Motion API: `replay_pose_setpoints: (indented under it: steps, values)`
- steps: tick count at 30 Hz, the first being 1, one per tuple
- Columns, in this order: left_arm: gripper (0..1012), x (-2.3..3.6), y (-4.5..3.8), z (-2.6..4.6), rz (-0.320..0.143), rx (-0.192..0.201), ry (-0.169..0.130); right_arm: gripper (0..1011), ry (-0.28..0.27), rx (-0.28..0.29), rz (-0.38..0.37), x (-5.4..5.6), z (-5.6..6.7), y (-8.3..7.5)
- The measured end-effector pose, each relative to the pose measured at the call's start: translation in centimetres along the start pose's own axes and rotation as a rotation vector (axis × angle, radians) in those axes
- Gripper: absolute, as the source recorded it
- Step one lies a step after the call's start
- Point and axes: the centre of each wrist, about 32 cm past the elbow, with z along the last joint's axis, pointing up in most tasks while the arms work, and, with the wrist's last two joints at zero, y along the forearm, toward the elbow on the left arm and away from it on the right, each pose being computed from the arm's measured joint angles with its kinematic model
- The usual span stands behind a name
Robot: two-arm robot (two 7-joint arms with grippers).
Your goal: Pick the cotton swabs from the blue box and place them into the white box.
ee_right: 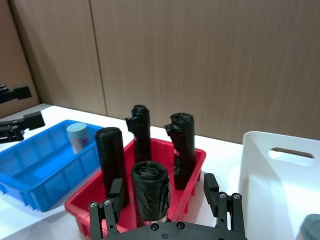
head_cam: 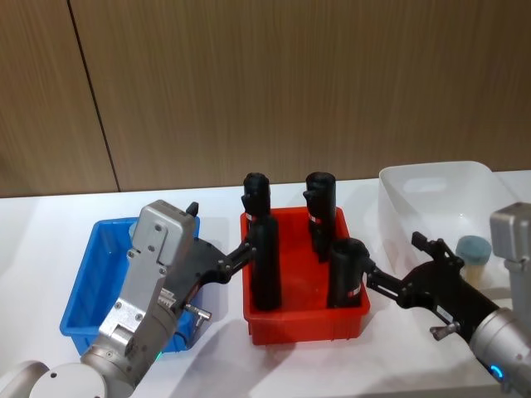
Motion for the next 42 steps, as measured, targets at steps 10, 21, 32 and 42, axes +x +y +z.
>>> replay_pose_setpoints:
  steps: [10, 21, 32, 42]
  values:
    - [1003, 0.0, 0.0, -0.01, 0.0, 0.0, 0.0, 1001, 0.0, -0.051, 0.083, 0.9, -0.2, 1.7]
    - [1003, 0.0, 0.0, -0.02, 0.0, 0.0, 0.0, 1001, -0.013, -0.092, 0.126, 1.5, -0.5, 3.8]
    - [1003, 0.0, 0.0, -0.02, 0.0, 0.0, 0.0, 1002, -0.019, -0.128, 0.143, 2.1, -1.0, 5.6]
    - [1003, 0.0, 0.0, -0.02, 0.0, 0.0, 0.0, 996, -0.013, -0.154, 0.155, 2.4, -1.4, 7.0]
